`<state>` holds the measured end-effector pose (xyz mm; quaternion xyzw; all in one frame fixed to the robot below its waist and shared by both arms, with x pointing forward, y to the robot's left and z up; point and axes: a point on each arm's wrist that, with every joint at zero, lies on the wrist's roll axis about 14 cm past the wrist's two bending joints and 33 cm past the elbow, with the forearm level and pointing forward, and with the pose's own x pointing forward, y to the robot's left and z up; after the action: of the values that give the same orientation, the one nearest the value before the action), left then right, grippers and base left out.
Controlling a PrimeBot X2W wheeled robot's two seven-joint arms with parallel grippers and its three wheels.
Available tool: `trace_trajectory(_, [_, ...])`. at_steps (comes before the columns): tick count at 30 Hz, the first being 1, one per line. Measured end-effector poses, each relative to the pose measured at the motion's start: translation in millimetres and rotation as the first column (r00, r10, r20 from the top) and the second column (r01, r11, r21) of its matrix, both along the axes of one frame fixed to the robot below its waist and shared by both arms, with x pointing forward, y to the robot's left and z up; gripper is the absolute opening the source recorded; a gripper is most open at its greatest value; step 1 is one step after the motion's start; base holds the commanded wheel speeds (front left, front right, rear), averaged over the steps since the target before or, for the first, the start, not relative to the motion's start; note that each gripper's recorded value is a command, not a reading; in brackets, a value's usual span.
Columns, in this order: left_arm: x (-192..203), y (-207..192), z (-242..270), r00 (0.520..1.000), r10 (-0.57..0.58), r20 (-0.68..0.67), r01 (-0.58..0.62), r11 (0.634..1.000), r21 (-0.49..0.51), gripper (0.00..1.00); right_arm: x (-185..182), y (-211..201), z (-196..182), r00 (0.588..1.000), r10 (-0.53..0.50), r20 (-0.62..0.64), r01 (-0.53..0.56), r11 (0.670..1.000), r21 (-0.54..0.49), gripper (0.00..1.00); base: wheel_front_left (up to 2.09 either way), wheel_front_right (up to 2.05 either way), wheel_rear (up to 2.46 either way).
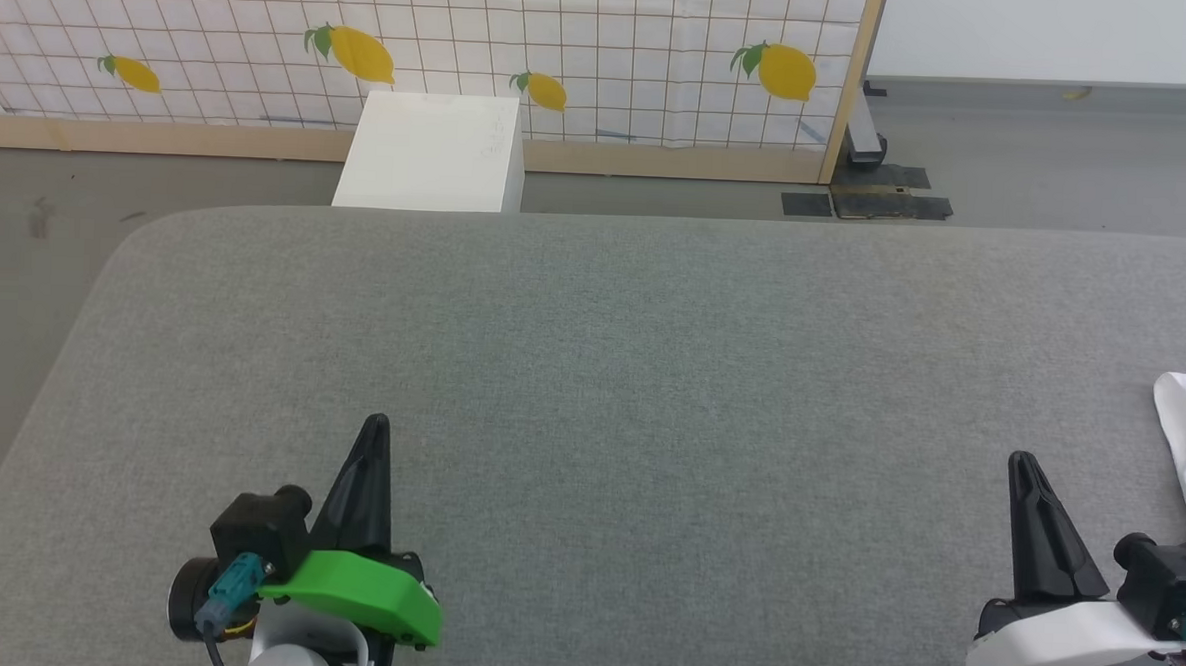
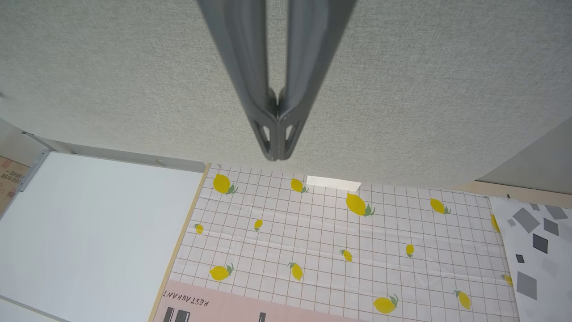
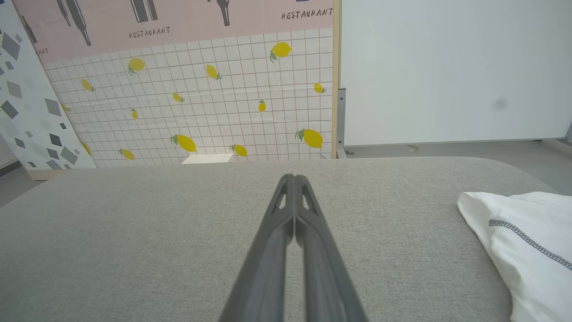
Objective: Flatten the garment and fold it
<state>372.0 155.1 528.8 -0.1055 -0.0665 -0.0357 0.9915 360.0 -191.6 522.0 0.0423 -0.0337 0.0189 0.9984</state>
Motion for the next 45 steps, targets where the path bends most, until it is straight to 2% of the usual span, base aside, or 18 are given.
trace_trajectory(45, [3,4,3,0.999,0.010,-0.034,-0.007,0.995,0.097,0.00,1,11,-4,0.999,0.033,-0.043,-0.035,0.999,-0.042,0.00,0.00,0.00,0.00])
